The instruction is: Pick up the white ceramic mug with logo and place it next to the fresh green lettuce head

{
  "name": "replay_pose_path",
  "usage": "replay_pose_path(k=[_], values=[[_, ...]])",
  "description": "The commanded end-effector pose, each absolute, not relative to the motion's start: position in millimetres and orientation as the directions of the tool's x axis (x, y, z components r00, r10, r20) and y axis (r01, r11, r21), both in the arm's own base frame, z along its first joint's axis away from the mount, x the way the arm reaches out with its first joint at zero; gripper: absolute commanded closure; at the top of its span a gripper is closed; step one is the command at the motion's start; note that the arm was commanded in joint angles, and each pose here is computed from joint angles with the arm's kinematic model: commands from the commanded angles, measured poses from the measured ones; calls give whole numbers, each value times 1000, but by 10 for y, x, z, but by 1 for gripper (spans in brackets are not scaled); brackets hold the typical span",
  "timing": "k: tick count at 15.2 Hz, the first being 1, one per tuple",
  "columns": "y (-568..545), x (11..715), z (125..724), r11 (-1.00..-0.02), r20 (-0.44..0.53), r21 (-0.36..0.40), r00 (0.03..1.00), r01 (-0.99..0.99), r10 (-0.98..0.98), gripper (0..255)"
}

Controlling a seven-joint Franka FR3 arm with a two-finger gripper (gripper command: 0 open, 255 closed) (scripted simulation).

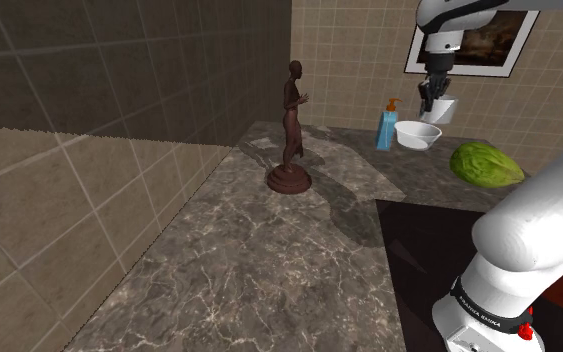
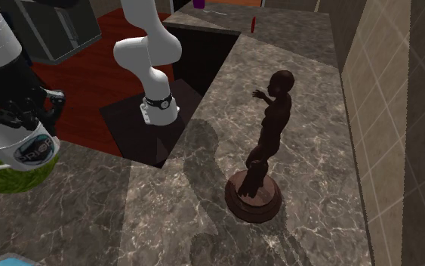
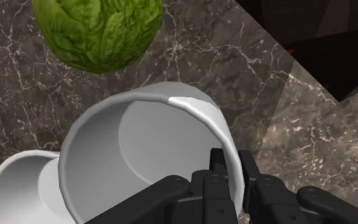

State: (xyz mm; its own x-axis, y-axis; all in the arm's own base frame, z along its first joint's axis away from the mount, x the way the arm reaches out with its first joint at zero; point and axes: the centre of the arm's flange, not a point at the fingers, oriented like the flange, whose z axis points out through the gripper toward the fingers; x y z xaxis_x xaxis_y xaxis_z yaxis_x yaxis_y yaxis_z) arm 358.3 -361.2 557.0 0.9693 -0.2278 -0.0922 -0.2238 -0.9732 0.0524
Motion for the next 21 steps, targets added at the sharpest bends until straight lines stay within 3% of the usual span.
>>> replay_pose_path(k=[1,21], values=[[-3857,3420,5547,-974,-92,53,970,-222,-226,255],[-4005,3330,4544,-974,-92,53,970,-222,-226,255]])
